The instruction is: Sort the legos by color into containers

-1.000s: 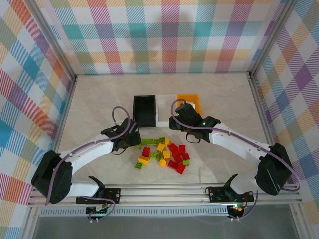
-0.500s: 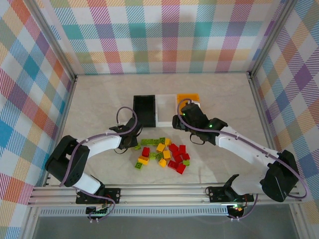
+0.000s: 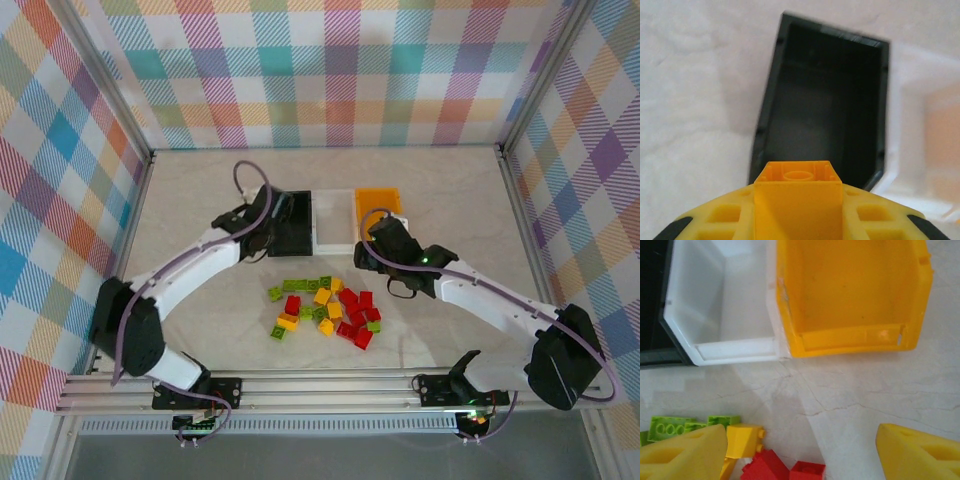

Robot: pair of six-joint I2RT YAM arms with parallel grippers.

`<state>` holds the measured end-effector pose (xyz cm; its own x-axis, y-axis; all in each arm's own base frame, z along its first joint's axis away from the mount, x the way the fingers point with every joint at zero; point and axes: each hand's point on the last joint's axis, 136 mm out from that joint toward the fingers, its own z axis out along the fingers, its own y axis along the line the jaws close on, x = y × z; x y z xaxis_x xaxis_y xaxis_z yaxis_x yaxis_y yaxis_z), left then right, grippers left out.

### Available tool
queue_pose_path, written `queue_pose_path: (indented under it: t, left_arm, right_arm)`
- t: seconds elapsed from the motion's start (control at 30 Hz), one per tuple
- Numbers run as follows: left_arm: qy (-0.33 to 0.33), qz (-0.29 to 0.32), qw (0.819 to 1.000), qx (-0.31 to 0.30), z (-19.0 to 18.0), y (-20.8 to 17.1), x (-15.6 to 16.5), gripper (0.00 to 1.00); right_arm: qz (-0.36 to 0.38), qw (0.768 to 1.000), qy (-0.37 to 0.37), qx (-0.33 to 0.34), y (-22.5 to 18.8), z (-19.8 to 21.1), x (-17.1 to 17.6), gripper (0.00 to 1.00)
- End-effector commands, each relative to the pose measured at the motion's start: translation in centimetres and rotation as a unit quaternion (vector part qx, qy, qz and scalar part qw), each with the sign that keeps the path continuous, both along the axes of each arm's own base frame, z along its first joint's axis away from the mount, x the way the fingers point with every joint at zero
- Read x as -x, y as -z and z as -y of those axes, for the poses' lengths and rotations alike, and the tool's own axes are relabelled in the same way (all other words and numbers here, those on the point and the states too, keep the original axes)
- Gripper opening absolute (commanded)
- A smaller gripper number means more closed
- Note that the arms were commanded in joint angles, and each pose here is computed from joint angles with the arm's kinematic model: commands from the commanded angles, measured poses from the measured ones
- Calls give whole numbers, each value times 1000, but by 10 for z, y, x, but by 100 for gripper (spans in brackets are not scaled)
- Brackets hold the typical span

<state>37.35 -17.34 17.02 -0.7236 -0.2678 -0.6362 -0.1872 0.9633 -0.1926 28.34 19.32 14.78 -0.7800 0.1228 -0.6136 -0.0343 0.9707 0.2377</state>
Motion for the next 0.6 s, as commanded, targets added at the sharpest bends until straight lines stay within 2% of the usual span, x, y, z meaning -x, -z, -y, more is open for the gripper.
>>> queue_pose_path:
  t: [0.0, 0.17, 0.23, 0.37, 0.57]
  left_arm:
    - [4, -20, 999, -45, 7, 19, -23, 25]
    - [-4, -40, 996, -77, 16, 38, -54, 26]
    - [-3, -48, 995, -83, 18, 45, -60, 29]
    - [7, -42, 997, -65, 28, 35, -62, 52]
    - [45, 13, 999, -17, 48, -27, -39, 79]
  right_arm:
    - [-1, 1000, 13, -9, -2, 9, 6, 78]
    - [-16, 1000, 9, -13, 8, 16, 18, 79]
    - [-23, 1000, 7, -16, 12, 17, 23, 80]
    - [-39, 999, 1, -15, 22, 19, 30, 81]
    - [-76, 997, -21, -15, 41, 15, 42, 81]
